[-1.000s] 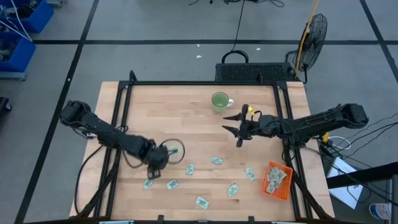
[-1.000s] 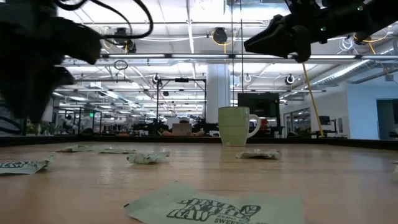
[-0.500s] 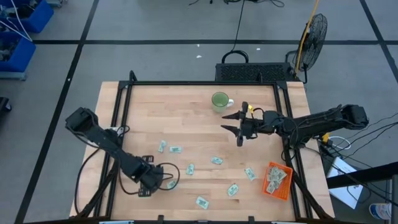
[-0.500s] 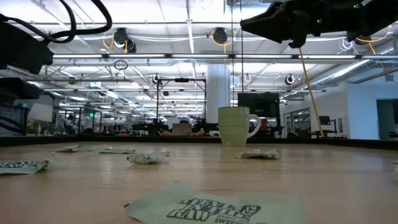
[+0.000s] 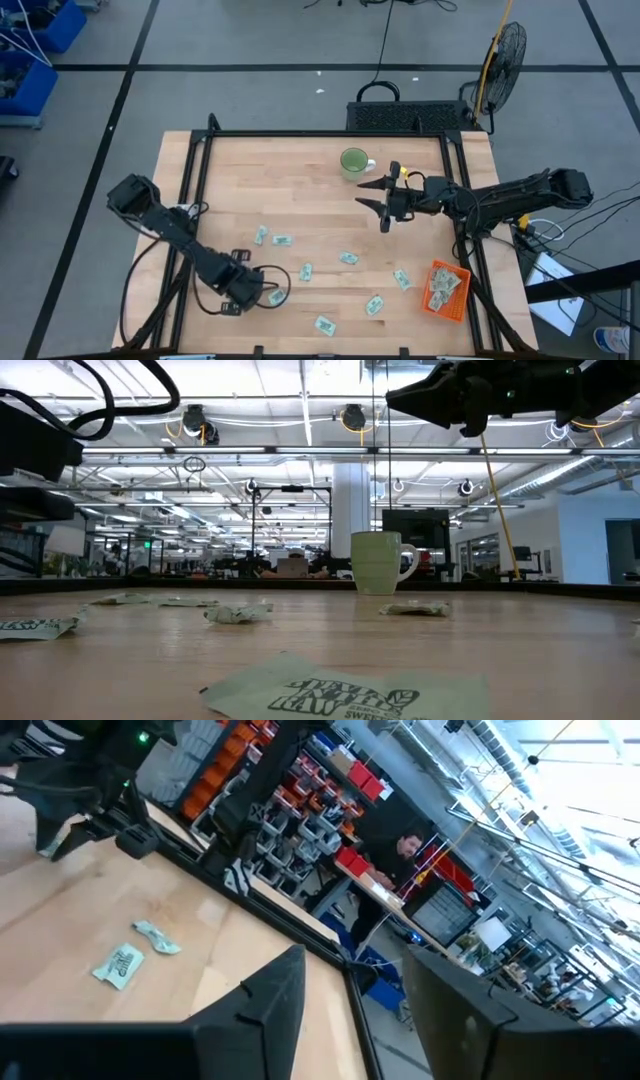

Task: Pick and place Stevia / Truvia into bins
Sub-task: Put the stevia packet into the orange bin

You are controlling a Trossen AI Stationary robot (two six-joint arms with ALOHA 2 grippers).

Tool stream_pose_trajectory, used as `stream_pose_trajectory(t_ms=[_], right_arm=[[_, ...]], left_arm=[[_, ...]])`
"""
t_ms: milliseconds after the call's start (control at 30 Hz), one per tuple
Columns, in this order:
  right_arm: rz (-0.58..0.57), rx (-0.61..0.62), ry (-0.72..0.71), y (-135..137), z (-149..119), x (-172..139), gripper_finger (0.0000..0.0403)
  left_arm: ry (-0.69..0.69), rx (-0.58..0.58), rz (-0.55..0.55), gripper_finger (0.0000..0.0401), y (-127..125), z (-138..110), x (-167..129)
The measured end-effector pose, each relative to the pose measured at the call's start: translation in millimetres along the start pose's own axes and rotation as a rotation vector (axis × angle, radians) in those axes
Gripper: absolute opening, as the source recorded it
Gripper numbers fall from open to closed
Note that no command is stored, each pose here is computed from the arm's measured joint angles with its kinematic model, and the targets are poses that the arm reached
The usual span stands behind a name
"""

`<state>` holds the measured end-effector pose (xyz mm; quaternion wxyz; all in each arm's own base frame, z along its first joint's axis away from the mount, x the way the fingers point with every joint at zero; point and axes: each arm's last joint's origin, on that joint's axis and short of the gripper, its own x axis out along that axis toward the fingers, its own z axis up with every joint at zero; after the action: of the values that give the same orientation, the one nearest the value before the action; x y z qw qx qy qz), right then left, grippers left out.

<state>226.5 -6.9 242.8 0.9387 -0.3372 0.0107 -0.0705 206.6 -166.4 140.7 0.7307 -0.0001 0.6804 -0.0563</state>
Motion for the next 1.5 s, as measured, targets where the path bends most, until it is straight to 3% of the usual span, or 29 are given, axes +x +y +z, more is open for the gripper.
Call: stream_pose_trajectory(t_ms=[133, 300, 433, 633, 733, 800, 967, 1067, 1300, 1500], right_arm=[[-0.002, 0.069, 0.001, -1, -1, 0, 0.0174], [0.049, 0.185, -0.047, -5, -4, 2, 0.0186], [0.049, 0.309, -0.056, -4, -10, 9, 0.0189], [0.099, 0.359, 0.050, 14, -31, 24, 0.0190], [0.117, 0.408, 0.089, 21, -40, 30, 0.0190], [0.110, 0.501, 0.091, 24, -43, 33, 0.0190], [0.040, 0.836, 0.076, 26, -47, 38, 0.0189], [-0.001, 0.963, 0.128, 30, -52, 40, 0.0184], [-0.016, 1.102, 0.196, 38, -62, 42, 0.0173], [-0.015, 1.120, 0.198, 38, -62, 42, 0.0171]], left_arm=[[-0.011, -0.011, 0.003, 0.0013, 11, 7, -2], [-0.110, -0.101, 0.072, 0.0015, 32, 33, -14], [-0.205, -0.110, 0.133, 0.0006, 54, 63, -39], [-0.483, -0.067, 0.437, 0.0014, 88, 112, -97], [-0.626, -0.140, 0.617, 0.0006, 105, 129, -124], [-0.712, -0.190, 0.674, 0.0006, 115, 138, -136], [-0.897, -0.228, 0.635, 0.0016, 134, 155, -146], [-0.937, -0.189, 0.615, 0.0008, 141, 162, -142], [-0.916, -0.153, 0.629, 0.0017, 150, 175, -122], [-0.879, -0.129, 0.660, 0.0006, 151, 181, -108]])
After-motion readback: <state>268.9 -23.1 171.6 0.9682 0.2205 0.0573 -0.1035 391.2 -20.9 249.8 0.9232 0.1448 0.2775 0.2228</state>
